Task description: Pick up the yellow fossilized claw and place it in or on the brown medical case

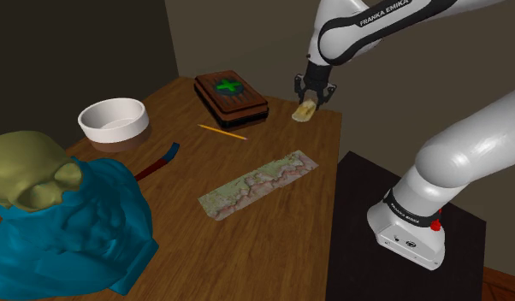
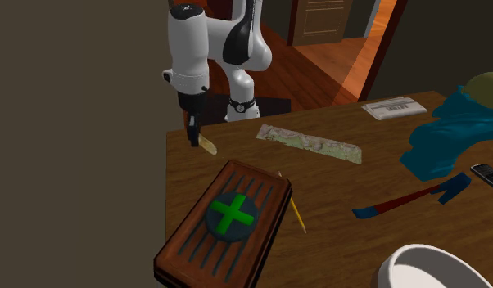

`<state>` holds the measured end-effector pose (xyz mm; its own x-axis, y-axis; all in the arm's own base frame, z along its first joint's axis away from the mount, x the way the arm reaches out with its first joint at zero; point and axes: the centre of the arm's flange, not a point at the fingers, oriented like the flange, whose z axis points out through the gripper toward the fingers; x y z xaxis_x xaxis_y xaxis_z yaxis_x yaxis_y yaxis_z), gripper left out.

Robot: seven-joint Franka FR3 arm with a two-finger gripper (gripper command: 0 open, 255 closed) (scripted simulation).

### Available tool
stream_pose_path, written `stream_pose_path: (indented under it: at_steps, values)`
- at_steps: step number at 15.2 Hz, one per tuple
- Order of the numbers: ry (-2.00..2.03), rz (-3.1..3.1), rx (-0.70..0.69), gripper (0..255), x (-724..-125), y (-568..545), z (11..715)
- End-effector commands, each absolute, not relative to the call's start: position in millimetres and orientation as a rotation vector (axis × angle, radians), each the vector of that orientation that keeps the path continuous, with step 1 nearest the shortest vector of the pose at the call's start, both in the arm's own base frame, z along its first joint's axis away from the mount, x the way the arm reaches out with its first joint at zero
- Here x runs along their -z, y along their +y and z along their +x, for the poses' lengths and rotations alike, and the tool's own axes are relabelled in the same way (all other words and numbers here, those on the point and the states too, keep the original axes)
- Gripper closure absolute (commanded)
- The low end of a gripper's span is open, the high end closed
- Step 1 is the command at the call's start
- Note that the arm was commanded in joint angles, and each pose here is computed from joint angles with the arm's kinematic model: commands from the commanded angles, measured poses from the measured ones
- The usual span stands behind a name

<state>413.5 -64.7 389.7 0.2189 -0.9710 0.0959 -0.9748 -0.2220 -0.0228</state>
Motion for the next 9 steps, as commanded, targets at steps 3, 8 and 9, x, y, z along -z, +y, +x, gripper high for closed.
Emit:
stream_pose_path:
  at_steps: [3,8,9]
  values:
    - [-1.933,2.419,-0.138,255,-411,-64,414]
    - [-1.933,2.419,-0.138,255,-437,-64,414]
    - [-1.933,2.419,-0.138,255,-442,-64,414]
